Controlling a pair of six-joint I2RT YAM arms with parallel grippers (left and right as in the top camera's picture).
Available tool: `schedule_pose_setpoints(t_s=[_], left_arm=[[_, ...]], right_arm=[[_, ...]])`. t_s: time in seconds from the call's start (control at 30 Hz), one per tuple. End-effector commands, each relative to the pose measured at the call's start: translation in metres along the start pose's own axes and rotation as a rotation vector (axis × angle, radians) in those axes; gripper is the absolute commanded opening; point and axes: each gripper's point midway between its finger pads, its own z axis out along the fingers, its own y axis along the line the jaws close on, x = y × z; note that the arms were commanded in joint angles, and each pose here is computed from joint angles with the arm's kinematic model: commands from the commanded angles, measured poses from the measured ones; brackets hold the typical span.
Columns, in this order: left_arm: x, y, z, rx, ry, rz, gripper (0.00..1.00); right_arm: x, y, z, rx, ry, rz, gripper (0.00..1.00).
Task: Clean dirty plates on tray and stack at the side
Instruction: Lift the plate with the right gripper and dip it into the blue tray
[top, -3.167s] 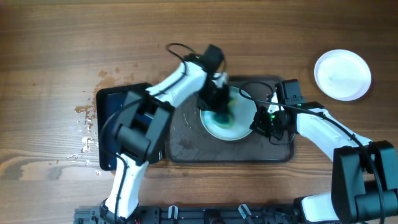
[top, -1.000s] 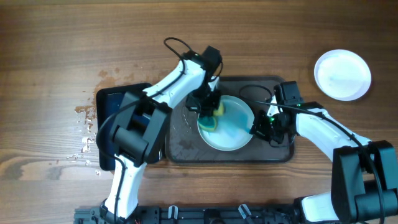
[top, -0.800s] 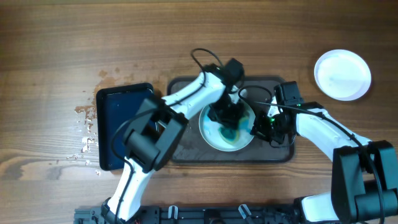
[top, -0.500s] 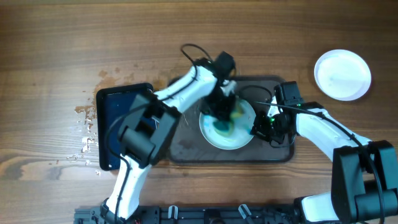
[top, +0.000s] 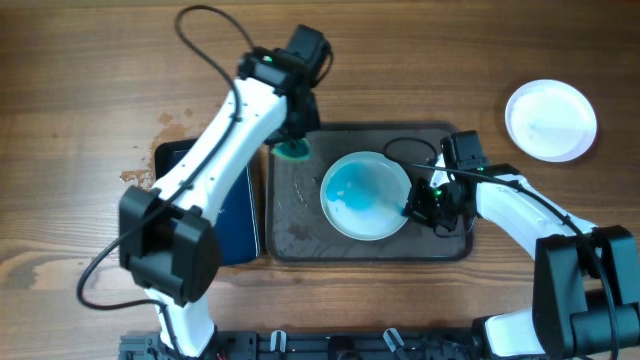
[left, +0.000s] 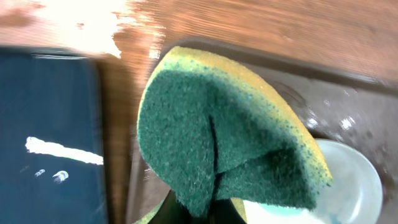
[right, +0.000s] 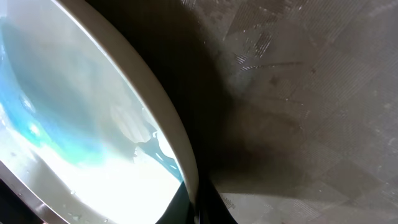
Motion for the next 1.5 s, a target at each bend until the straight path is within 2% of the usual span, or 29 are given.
schedule_pose_setpoints(t_s=[0.0,0.03,0.13,0.27,0.43,0.63,0.8,0.97,1.17,1.37,1.47], left_arm=[[-0.016,0.070,-0.017,-0.179,-0.038,-0.225,0.04],[-0.016,0.095,-0.016,-0.216,0.003,-0.275,0.04],[-0.021,0.136,-0.015,-0.255,0.047,-0.371,0.04],[-0.021,0.174,-0.011,-0.194,0.148,-0.444,0.04],[-0.018,0.195,-0.012,-0.193,0.186,-0.454,0.04],[-0.022,0.200,-0.011,-0.186,0.180,-0.424,0.04],[-0.035,0.207,-0.008,-0.169,0.134,-0.450,0.04],[-0.042,0.238,-0.007,-0.149,0.124,-0.495,0.04],[-0.043,0.270,-0.007,-0.152,0.120,-0.560,0.04],[-0.043,0.289,-0.008,-0.144,0.117,-0.619,0.04],[-0.042,0.307,-0.008,-0.145,0.114,-0.646,0.04]], right_arm=[[0.000,-0.015,0.007,0.049,0.000,-0.008,0.05],[-0.001,-0.014,0.007,0.047,-0.003,-0.030,0.04],[-0.011,-0.005,0.000,0.037,-0.024,-0.092,0.04],[-0.047,0.026,-0.030,0.036,-0.118,-0.220,0.05],[-0.088,0.061,-0.085,0.183,-0.264,-0.416,0.04],[-0.086,0.096,-0.126,0.416,-0.357,-0.589,0.05],[-0.064,0.115,-0.122,0.402,-0.311,-0.673,0.05],[-0.033,0.167,-0.114,0.137,-0.234,-0.711,0.05],[-0.038,0.216,-0.103,0.047,-0.247,-0.767,0.05],[-0.021,0.278,-0.058,0.092,-0.228,-0.925,0.05],[-0.018,0.302,-0.051,0.264,-0.357,-1.035,0.04]])
